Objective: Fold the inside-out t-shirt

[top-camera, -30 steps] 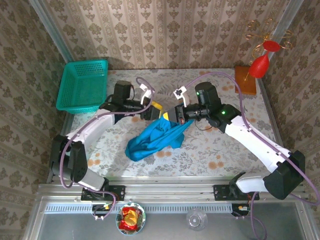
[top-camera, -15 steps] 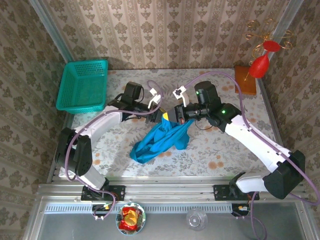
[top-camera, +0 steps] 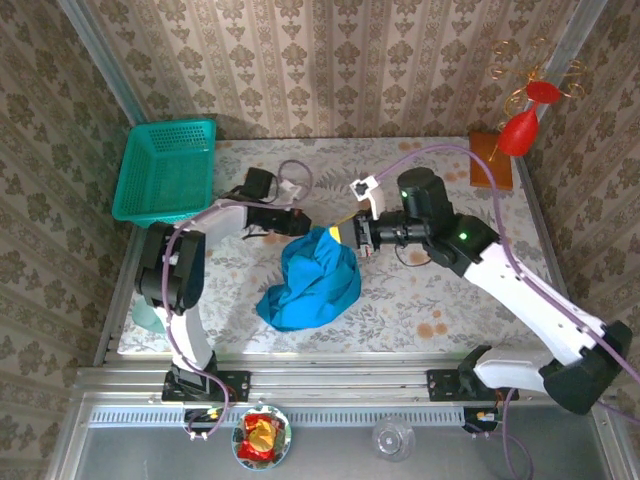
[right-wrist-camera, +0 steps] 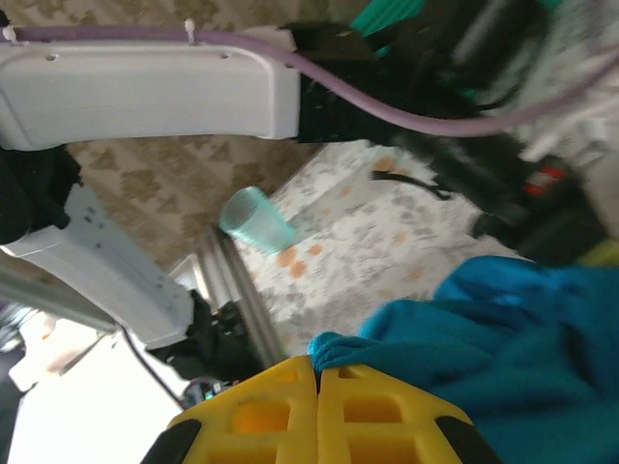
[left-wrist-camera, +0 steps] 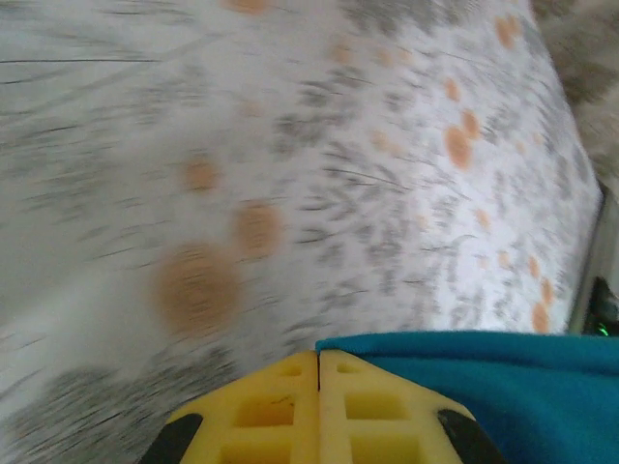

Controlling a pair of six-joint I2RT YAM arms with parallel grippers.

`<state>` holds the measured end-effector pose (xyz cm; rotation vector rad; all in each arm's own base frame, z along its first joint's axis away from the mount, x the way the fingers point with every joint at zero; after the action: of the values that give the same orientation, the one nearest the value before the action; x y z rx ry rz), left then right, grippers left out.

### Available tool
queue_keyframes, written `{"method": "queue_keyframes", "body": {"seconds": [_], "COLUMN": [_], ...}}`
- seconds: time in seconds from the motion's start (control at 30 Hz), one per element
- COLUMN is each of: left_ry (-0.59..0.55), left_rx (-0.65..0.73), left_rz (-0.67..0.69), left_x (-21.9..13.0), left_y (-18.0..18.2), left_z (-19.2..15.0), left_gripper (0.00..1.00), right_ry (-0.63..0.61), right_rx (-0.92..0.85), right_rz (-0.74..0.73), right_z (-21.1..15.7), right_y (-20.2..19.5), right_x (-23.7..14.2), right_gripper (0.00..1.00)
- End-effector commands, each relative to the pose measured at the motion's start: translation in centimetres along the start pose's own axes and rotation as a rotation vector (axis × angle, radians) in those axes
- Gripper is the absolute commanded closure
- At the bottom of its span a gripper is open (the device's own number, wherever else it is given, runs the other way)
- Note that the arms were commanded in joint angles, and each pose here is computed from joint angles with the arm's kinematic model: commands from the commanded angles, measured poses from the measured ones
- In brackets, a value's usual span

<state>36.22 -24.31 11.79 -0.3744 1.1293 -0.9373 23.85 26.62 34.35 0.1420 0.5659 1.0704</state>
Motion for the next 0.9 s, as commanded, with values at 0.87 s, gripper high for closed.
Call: {"method": "queue_keyframes", "body": {"seconds": [0.87], "left_ry": [-0.385], "left_rx": [0.091], "left_rz": [0.054], "left_x": [-9.9], "left_y": [-3.9], "left_z": [2.5], "left_gripper": [0.63], "right_ry": [-0.120], "right_rx": [0.313], "right_rz": [-0.498], "right_z": [-3.0], "right_y": [-10.4], "right_x": [-7.1], "right_gripper": [1.00]}}
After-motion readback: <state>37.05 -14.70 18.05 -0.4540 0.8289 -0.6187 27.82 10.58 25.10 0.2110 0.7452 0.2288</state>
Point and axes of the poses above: each hand's point on the last joint's axis, 136 mm out from that joint toward the fingers, its own x axis out along the fingers, its own y axis along the line the jaws close on, z = x × y, the point moved 2 cm from there along -x, back along the fingers, and after that the axes turned 7 degrees about -x, right-handed, at the moved point
